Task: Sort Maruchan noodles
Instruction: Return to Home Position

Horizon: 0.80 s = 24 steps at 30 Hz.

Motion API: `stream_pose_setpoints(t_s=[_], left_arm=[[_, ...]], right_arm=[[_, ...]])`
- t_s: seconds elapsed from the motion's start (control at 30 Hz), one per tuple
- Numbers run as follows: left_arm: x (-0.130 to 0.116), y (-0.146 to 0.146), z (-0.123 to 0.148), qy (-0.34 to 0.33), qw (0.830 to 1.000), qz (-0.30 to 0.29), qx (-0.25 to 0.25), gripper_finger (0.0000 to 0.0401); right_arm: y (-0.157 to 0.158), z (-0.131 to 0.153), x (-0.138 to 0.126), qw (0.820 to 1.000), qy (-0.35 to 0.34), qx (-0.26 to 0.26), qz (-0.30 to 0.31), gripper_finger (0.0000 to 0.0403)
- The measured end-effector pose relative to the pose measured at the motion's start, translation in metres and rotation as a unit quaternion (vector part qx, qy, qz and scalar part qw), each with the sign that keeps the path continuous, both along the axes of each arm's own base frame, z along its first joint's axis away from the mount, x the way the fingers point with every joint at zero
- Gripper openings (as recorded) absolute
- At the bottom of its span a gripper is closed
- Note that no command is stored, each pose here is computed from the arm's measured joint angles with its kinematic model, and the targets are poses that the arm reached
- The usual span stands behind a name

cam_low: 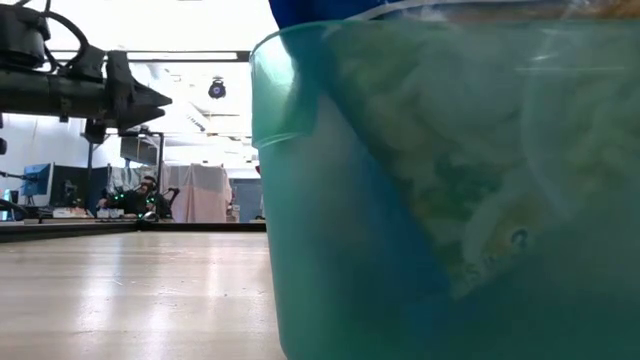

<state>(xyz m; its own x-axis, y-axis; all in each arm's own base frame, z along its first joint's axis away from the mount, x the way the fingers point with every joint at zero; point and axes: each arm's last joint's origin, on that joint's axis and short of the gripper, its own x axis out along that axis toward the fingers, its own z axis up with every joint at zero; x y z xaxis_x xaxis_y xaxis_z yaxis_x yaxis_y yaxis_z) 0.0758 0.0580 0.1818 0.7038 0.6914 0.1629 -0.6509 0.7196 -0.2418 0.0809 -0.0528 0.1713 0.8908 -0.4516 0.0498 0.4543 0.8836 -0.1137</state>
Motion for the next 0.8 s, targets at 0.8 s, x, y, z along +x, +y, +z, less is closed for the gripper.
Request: stream_pose_setpoints(t_s=[0.8], left_arm=[[-0.012,0.013,0.0,0.0,0.996,0.091,0.0,0.0174]], right_arm=[[-0.023,-0.001,-0.021,0.987,0.001,0.001,-0.163,0.0194]])
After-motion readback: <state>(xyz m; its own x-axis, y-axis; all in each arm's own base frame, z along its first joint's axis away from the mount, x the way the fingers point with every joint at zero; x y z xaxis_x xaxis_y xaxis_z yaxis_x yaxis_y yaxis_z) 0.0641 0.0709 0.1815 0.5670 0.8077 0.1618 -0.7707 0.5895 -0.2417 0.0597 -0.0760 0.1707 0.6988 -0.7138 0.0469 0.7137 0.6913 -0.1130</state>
